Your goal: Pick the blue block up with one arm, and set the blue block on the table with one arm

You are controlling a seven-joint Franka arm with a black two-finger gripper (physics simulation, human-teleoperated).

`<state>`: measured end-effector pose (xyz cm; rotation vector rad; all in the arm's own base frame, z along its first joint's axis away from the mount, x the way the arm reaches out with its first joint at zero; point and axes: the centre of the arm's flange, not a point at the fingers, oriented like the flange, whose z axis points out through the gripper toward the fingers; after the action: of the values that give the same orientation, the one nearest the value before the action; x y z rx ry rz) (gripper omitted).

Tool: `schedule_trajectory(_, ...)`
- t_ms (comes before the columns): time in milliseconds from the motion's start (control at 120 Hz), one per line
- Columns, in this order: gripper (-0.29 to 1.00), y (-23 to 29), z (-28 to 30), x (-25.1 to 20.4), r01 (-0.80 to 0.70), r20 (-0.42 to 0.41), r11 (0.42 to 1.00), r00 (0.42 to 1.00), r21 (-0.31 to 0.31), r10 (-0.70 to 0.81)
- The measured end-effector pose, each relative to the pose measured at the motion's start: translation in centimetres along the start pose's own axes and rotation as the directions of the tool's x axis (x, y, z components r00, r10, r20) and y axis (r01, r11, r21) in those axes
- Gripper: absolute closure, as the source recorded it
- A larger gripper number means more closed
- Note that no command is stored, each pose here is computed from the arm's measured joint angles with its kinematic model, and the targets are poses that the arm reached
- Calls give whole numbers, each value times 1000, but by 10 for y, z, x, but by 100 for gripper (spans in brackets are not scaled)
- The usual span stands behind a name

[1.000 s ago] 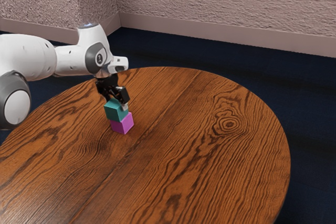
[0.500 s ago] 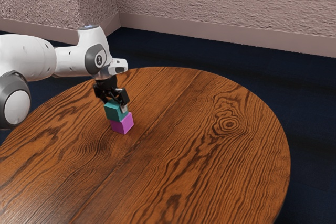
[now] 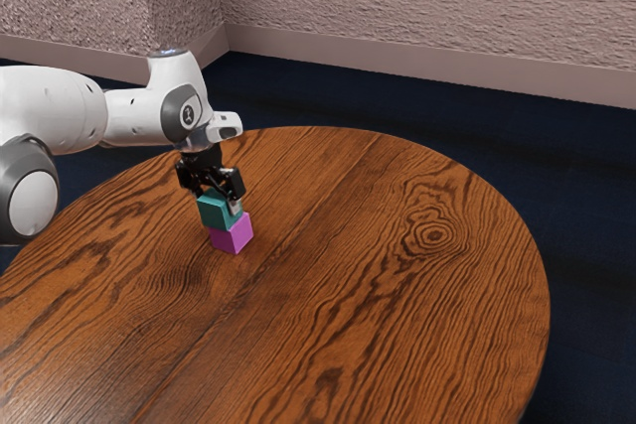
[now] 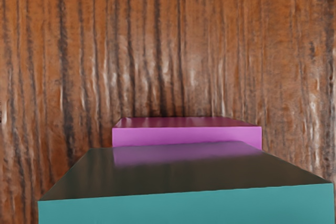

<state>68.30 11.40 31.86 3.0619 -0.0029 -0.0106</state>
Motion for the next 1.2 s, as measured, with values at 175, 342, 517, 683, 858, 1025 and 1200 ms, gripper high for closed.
schedule_trajectory(175, 13, 0, 2, 0, 14, 1, 1000, 1000, 0, -14)
schedule_trajectory(342, 22, 0, 2, 0, 25, 1, 1000, 1000, 1, -25)
schedule_trajectory(517, 30, 0, 0, 1, 33, -3, 999, 999, 6, -33)
schedule_trajectory(683, 31, 21, -20, 10, 3, -35, 1000, 999, 10, -2)
schedule_trajectory(858, 31, 152, 9, 74, -188, -77, 982, 979, 2, 188)
schedule_trajectory(1025, 32, 189, 60, 84, -222, -38, 974, 975, -41, 221)
schedule_trajectory(1200, 23, 191, 64, 83, -212, -27, 976, 977, -48, 211)
